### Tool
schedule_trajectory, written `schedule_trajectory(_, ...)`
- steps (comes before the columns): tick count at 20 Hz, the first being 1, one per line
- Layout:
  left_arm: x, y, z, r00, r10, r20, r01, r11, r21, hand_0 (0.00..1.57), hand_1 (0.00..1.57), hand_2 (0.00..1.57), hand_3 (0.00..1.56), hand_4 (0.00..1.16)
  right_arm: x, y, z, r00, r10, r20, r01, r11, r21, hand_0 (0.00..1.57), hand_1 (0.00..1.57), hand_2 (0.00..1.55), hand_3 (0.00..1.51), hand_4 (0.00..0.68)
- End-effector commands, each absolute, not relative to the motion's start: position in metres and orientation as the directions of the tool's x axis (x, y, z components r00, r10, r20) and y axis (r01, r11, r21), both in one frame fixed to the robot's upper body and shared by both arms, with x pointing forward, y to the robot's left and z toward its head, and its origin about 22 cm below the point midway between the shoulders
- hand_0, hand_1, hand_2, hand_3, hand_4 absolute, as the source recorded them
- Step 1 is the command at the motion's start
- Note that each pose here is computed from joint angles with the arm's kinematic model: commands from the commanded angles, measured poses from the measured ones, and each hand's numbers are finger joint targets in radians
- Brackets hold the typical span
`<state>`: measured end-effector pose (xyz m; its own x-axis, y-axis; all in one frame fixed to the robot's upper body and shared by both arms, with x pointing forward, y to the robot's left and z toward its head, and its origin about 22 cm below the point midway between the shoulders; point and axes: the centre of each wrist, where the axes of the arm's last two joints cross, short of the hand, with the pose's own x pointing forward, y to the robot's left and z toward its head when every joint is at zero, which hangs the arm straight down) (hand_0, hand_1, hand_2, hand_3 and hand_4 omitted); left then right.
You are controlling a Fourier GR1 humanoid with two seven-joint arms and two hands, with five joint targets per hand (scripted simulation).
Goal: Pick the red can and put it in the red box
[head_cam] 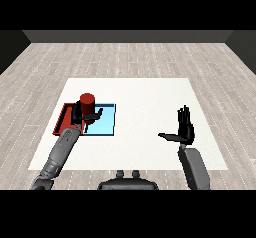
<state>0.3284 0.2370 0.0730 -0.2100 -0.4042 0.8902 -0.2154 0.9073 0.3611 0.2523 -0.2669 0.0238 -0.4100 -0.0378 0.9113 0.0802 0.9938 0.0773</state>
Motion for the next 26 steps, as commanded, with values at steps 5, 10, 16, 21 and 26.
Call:
schedule_trajectory(5,0.354,0.337,0.044,0.051,-0.514,0.856,-0.33,0.8,0.5,1.57,1.57,1.53,1.44,1.09,0.246,-0.274,0.006,-0.379,-0.016,0.925,0.125,0.99,0.068,0.0,0.0,0.0,0.0,0.0)
schedule_trajectory(10,0.347,0.363,-0.004,0.225,-0.488,0.843,-0.335,0.774,0.537,1.57,1.57,1.57,1.49,1.09,0.257,-0.281,0.01,-0.413,-0.009,0.911,0.103,0.993,0.056,0.0,0.0,0.0,0.0,0.0)
schedule_trajectory(16,0.353,0.369,-0.029,0.414,-0.507,0.756,-0.334,0.688,0.644,1.39,1.39,1.44,1.43,1.05,0.252,-0.272,-0.003,-0.446,0.007,0.895,0.084,0.996,0.034,0.0,0.0,0.0,0.0,0.0)
schedule_trajectory(21,0.347,0.373,-0.043,0.537,-0.521,0.663,-0.274,0.636,0.722,0.53,0.53,0.62,0.0,0.66,0.249,-0.277,0.011,-0.456,0.02,0.89,0.08,0.997,0.018,0.0,0.0,0.0,0.0,0.0)
schedule_trajectory(26,0.337,0.386,-0.048,0.558,-0.38,0.738,-0.318,0.723,0.613,1.13,1.13,1.09,0.0,0.53,0.252,-0.27,-0.002,-0.487,0.033,0.873,0.092,0.996,0.014,0.0,0.0,0.0,0.0,0.0)
